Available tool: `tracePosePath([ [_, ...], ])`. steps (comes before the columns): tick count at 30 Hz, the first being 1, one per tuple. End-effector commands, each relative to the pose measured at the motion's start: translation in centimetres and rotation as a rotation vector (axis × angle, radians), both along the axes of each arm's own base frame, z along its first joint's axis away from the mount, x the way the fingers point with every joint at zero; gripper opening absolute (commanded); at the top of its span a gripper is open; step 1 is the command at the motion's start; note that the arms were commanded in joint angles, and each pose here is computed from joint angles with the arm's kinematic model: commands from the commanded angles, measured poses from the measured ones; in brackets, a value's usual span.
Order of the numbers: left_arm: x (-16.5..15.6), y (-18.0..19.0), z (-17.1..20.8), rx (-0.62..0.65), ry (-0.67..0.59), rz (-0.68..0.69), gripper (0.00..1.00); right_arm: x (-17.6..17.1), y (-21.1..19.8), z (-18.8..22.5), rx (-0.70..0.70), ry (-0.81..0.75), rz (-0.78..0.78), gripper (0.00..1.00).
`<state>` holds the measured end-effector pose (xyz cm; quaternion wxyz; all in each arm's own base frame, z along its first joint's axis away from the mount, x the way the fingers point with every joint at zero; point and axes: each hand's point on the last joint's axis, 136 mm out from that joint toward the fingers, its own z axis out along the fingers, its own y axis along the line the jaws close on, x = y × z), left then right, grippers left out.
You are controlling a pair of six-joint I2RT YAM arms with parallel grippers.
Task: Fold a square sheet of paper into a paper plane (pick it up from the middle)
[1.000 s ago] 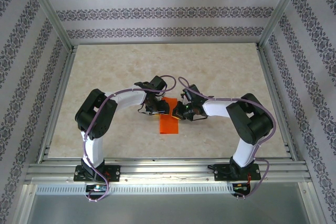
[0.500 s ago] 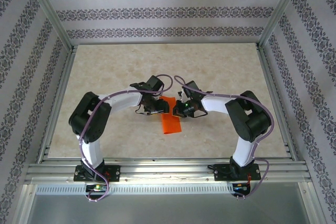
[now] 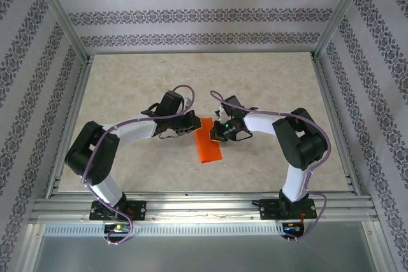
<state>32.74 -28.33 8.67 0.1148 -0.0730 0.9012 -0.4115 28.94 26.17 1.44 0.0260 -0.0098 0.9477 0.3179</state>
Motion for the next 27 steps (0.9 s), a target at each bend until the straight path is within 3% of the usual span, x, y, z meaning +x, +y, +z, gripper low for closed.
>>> tracePosePath([
  [1,0.4,-1.4,-0.1,-0.092,0.001,-0.011,0.0,-1.5,-2.0,-2.5,-0.094,0.09,-0.018,0.0],
  [10,-0.9,-0.1,-5.0,0.01,0.074,-0.023,0.0,-1.6,-2.0,-2.5,-0.089,0.097,-0.029,0.0],
  [20,-4.7,4.1,-11.0,0.228,0.164,-0.035,0.0,-2.0,-2.4,-2.9,-0.117,0.107,-0.036,0.0],
  [23,-4.3,3.5,-10.1,0.195,0.143,-0.034,0.0,-2.0,-2.5,-2.8,-0.117,0.102,-0.044,0.0],
  [27,-2.6,1.8,-5.8,0.099,0.076,-0.02,0.0,-2.0,-2.7,-2.6,-0.124,0.095,-0.05,0.0],
])
